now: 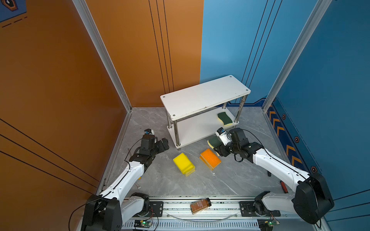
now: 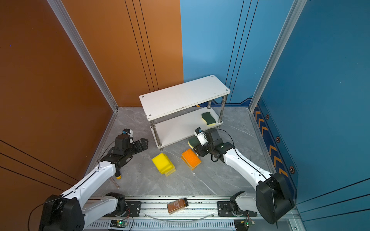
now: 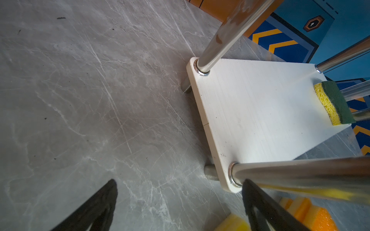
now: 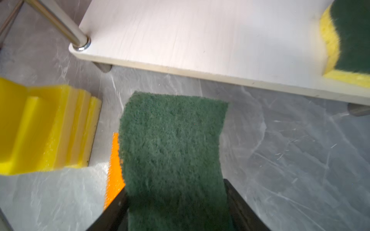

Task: Arrange cleaning sponges on a shelf
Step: Pick up a cleaning sponge from several cleaning sponges, then place the cleaning sponge at the shelf.

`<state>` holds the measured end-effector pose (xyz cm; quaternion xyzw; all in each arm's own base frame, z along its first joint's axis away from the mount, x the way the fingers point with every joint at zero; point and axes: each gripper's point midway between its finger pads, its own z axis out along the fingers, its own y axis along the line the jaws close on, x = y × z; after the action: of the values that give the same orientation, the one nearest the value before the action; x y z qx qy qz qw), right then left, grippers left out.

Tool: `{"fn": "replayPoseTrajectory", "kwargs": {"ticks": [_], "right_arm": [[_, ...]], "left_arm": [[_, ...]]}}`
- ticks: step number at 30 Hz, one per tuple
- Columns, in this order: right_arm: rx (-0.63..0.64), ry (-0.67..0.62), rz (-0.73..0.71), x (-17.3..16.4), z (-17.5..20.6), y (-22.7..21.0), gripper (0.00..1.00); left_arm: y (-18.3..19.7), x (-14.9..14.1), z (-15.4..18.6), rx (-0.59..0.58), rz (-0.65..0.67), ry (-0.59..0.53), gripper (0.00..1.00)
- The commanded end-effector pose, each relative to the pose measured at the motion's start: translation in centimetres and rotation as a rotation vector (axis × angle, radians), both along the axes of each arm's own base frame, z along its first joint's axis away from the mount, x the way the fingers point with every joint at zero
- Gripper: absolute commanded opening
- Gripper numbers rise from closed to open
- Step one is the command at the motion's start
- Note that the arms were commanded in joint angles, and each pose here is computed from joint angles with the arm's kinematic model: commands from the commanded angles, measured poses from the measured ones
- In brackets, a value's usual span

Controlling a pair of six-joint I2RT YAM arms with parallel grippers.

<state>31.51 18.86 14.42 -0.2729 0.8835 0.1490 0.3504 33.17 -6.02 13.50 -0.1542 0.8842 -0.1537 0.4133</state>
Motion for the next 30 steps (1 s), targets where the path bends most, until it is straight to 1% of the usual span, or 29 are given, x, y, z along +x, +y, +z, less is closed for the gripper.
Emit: {"fn": "replayPoseTrajectory", "kwargs": {"ticks": [1,4,8,17,21,24,30], "right_arm": [[0.052,-0.113,-0.043,3.5,3.1,-0.3,0.63],[0.041,-0.143,-0.089,6.0,3.7,-1.3,0.63],[-0.012,-0.168,-0.16,9.5,3.9,-2.4,0.63],[-0.058,-0.182,-0.177,15.4,2.5,-2.6,0.63],[-0.06,-0.186,-0.188,17.3,1.6,-3.0,0.64],[-0.025,-0.199,-0.195,18.5,1.2,-3.0,0.64],[0.002,-0.199,-0.205,19.7,0.4,-2.6,0.64]], "left_arm": [[0.0,-0.4,-0.5,-0.008,-0.002,0.017,0.98],[0.0,-0.4,-0.4,-0.01,-0.002,0.015,0.98],[0.0,-0.5,-0.3,-0.012,-0.004,0.014,0.98],[0.3,-0.9,0.0,-0.003,0.003,0.007,0.98],[0.4,-1.1,-0.2,0.003,0.005,0.019,0.98],[0.5,-1.1,-0.3,0.001,0.008,0.022,0.98],[0.5,-1.0,-0.3,0.005,0.004,0.022,0.98]]}}
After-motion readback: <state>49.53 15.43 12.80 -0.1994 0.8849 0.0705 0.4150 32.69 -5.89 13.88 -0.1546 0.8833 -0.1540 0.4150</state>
